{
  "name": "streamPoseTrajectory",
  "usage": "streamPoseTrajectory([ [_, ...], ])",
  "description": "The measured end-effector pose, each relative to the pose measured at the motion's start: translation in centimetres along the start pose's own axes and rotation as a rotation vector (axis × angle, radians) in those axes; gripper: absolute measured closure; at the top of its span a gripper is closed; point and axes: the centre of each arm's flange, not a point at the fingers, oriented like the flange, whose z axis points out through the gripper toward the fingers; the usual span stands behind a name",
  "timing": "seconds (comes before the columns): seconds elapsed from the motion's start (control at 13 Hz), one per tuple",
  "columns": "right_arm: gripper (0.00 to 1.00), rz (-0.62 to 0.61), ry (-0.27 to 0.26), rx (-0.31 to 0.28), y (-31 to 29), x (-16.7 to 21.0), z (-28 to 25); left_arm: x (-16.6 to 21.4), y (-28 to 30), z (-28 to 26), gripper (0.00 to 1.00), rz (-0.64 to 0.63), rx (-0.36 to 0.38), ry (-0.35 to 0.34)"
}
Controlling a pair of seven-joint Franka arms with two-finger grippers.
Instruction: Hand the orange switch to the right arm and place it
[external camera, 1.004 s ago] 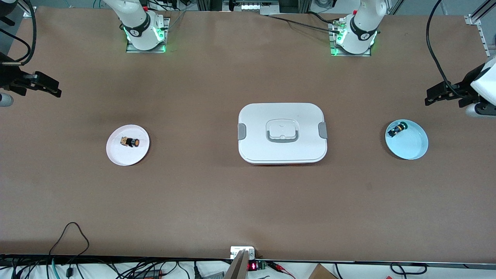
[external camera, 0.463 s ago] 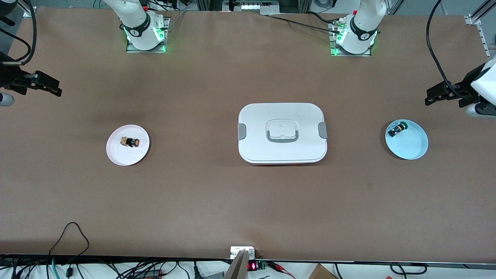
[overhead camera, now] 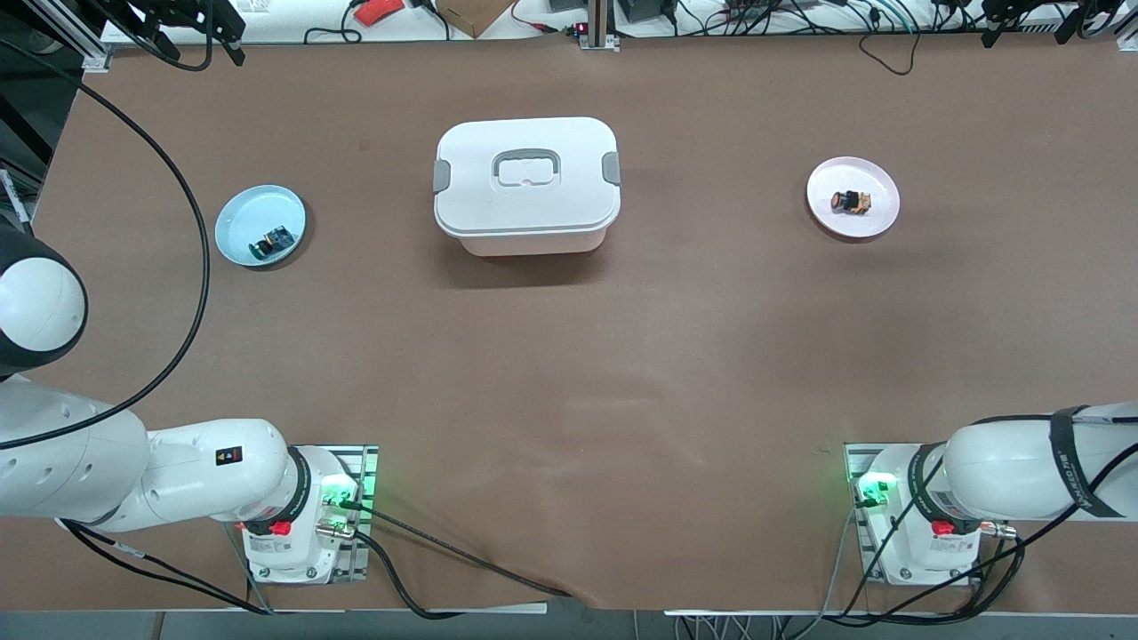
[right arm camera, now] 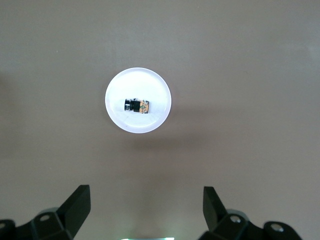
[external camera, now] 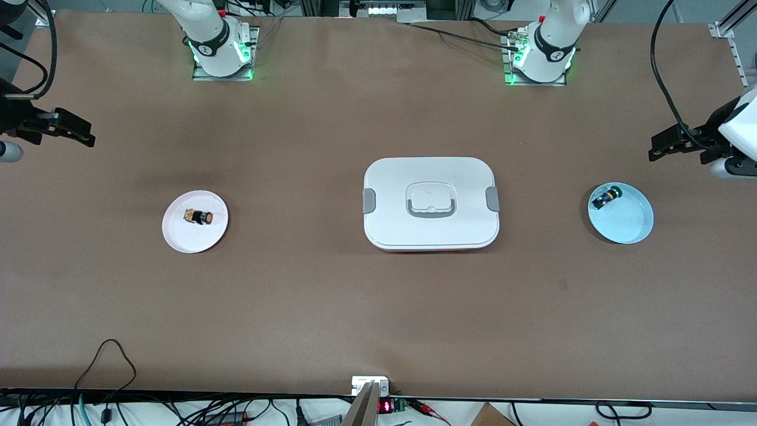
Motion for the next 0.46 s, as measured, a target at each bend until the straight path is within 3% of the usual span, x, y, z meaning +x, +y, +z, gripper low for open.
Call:
streamPoseTrajectory([
  [0.46, 0.0, 0.002, 0.0, 0.0, 0.11, 0.0, 0.0, 0.04, -0.01, -0.38, 0.0, 0.0, 0.001, 0.01],
])
